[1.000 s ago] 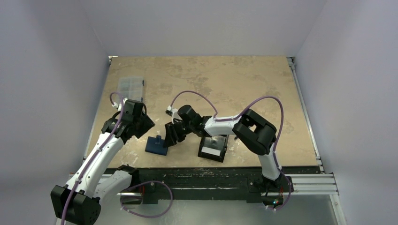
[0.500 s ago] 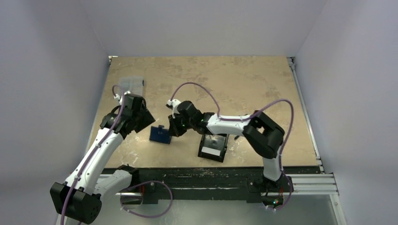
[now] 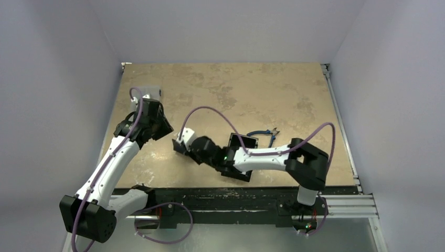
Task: Put the credit cards into the card holder
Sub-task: Open the card holder at the center of the board.
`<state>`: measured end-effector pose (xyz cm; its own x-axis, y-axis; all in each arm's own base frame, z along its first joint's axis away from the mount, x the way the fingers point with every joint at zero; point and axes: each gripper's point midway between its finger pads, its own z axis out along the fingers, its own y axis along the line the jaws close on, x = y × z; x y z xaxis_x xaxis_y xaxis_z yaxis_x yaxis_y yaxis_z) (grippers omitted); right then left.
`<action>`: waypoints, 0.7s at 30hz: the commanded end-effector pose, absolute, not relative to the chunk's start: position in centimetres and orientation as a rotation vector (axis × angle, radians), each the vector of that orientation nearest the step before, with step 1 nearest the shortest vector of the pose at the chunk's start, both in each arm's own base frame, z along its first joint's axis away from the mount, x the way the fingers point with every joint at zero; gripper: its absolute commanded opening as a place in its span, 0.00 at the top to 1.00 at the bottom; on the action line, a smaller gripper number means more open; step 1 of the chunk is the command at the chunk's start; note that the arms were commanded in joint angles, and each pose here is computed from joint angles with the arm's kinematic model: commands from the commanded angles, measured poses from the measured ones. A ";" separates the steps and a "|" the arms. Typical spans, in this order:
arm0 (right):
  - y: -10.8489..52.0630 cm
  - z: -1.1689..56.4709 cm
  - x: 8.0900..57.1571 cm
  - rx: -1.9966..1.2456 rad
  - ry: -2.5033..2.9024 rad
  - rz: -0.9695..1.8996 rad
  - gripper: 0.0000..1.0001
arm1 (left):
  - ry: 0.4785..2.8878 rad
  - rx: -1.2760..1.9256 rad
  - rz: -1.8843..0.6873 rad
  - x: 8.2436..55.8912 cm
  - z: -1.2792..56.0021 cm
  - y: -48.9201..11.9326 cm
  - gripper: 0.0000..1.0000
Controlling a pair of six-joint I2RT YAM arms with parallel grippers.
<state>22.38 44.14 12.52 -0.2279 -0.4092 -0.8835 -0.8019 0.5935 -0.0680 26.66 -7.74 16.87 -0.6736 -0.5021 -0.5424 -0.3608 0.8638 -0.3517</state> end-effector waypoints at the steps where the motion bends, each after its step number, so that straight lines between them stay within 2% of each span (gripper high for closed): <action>1: 42.7 11.7 23.2 -0.889 1.792 0.203 1.00 | 2.296 -0.695 -0.333 27.0 18.0 -7.2 0.67; 6: 41.8 10.7 21.3 -0.935 1.696 0.063 1.00 | 2.352 -0.680 -0.404 26.5 16.5 -8.3 0.65; 11: 42.4 10.6 19.0 -0.996 1.598 0.034 1.00 | 2.428 -0.574 -0.696 26.5 14.5 -12.7 0.72; 18: 43.7 10.8 16.9 -1.034 1.536 0.025 1.00 | 2.520 -0.484 -0.775 25.2 11.9 -14.0 0.75; 21: 44.3 10.3 16.3 -1.072 1.522 0.028 0.90 | 2.586 -0.479 -0.752 24.0 9.5 -13.8 0.82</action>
<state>16.24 43.46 8.88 0.1044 -0.6151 -0.7815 -0.6563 0.5478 -0.5188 24.80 -13.02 11.10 -0.8216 -0.4806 -0.3065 -0.2604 0.7947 -0.5483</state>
